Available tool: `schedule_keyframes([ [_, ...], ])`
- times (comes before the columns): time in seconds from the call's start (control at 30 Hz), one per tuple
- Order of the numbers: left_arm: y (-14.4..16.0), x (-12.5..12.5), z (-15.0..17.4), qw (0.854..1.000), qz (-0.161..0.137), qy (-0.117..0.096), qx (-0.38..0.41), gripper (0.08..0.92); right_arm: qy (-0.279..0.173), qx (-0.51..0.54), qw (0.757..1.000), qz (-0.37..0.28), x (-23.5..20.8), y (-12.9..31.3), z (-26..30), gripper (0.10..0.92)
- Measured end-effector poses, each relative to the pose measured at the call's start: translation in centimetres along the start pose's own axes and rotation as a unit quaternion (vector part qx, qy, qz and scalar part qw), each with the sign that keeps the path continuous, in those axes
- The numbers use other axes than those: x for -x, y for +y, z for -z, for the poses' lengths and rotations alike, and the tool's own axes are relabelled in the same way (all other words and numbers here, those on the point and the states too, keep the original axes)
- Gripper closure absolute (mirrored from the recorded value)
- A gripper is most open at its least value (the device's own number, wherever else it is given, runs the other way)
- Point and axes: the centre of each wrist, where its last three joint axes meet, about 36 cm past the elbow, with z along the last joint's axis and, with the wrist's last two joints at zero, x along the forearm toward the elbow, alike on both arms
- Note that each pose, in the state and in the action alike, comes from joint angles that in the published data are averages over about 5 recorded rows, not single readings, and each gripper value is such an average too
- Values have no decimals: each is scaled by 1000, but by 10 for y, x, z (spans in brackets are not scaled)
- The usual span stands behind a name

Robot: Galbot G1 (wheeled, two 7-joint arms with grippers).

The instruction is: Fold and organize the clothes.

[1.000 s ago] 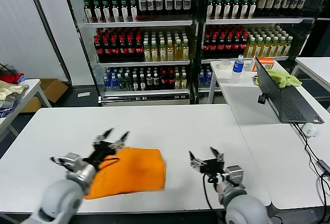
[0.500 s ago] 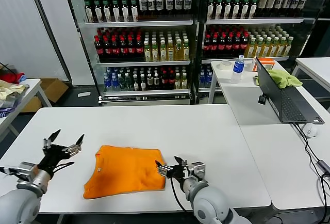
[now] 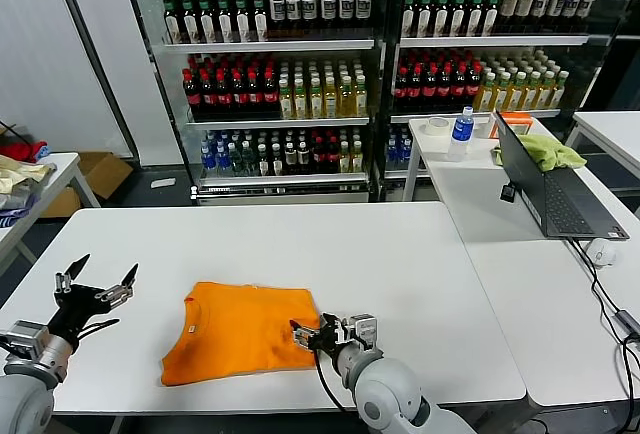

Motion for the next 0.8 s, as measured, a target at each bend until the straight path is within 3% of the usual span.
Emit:
schedule_keyframes([
  [0.6,-8,-3,-7,1000,-2,15,4,177,5,13,1000,8,10,-2,5,804],
  [0.8,-8,-3,-7,1000,-4,19,5,177,-5,10,1000,10,9,-7,8,915],
])
